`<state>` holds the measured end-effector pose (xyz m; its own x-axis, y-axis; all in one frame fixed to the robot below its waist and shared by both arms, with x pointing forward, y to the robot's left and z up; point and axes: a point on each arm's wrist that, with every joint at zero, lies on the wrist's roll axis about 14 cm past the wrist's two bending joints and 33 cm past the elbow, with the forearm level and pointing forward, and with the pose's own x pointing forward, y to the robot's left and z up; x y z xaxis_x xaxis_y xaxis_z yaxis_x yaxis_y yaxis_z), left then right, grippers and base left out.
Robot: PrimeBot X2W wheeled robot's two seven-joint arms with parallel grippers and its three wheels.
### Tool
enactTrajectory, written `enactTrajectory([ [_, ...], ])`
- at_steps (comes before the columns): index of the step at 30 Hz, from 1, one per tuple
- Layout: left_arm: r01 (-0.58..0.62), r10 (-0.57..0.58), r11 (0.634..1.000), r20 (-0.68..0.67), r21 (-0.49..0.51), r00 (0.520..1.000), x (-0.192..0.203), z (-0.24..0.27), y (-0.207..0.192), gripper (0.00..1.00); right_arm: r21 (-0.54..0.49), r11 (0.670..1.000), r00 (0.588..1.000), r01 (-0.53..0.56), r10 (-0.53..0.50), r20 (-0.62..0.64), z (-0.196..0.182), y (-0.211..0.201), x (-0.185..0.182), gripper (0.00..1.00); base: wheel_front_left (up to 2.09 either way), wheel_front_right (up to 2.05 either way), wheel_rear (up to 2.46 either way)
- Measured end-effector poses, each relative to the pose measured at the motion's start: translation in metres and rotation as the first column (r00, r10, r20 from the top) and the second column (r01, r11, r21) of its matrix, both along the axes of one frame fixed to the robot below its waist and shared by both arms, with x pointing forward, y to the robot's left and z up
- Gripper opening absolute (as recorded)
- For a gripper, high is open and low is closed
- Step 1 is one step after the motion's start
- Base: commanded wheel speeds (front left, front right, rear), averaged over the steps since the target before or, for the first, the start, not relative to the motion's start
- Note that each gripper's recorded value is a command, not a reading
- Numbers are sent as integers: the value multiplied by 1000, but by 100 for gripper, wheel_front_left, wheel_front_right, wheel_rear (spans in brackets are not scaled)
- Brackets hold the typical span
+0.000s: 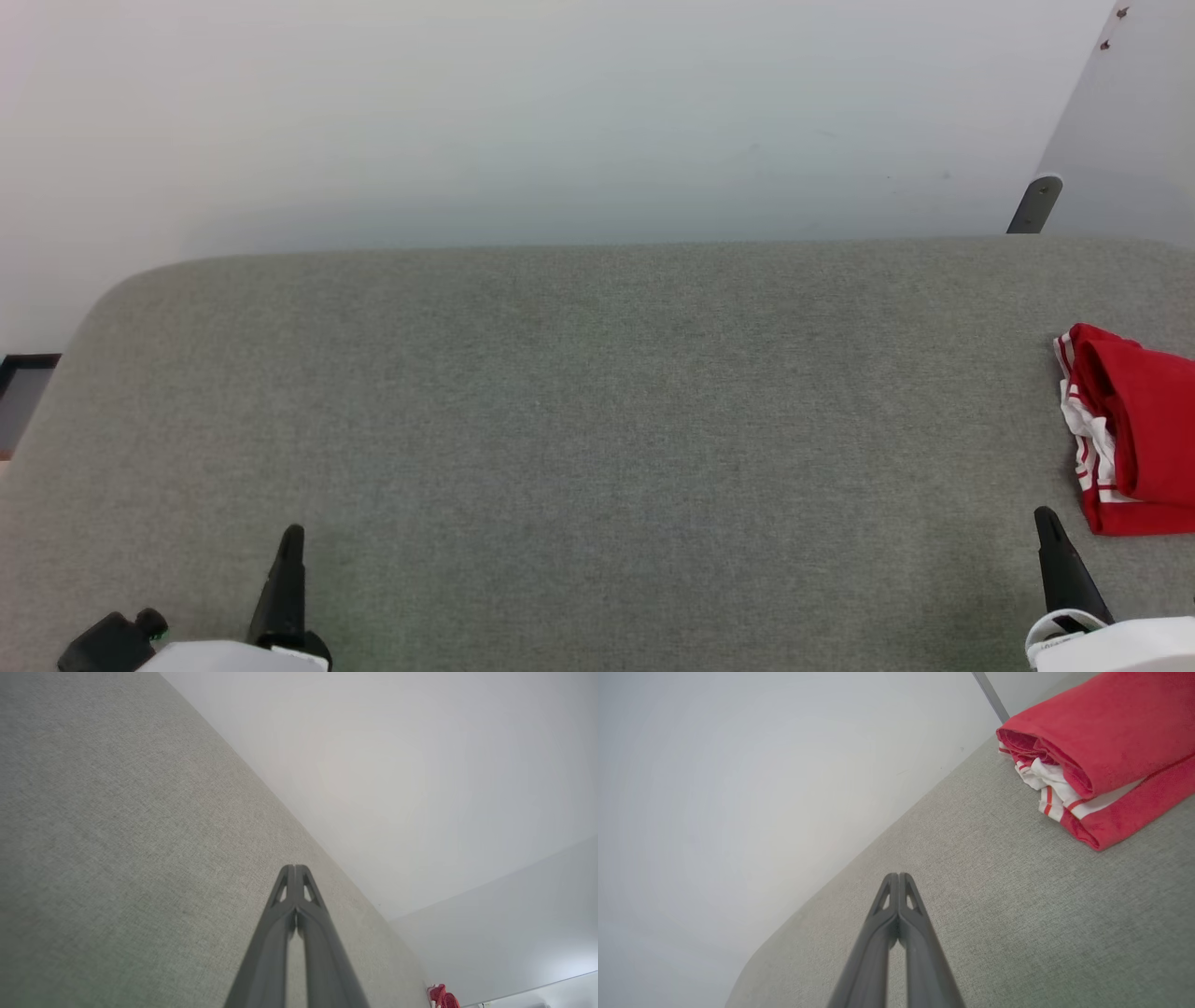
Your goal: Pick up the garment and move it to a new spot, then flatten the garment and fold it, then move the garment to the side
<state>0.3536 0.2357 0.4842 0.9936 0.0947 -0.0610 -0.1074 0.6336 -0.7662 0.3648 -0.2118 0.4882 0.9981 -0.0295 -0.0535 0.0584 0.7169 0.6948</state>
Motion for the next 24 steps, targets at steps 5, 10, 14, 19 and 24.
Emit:
enactTrajectory([
  [5,1,-1,998,4,-60,1000,3,1,-3,0,67,998,1000,5,-5,4,2,0,3,0,0,0,0],
  [10,2,-1,993,8,-117,1000,5,2,-5,0,132,991,1000,8,-8,1,2,1,4,0,0,0,0],
  [14,6,-4,988,11,-156,1000,8,3,-7,0,184,983,1000,10,-10,0,1,2,5,0,0,0,0],
  [19,7,-4,978,16,-206,1000,10,3,-9,0,238,971,1000,9,-12,8,4,3,8,0,0,0,0],
  [24,12,-7,966,20,-257,1000,12,4,-11,0,289,957,1000,9,-11,4,3,4,9,0,0,0,0],
])
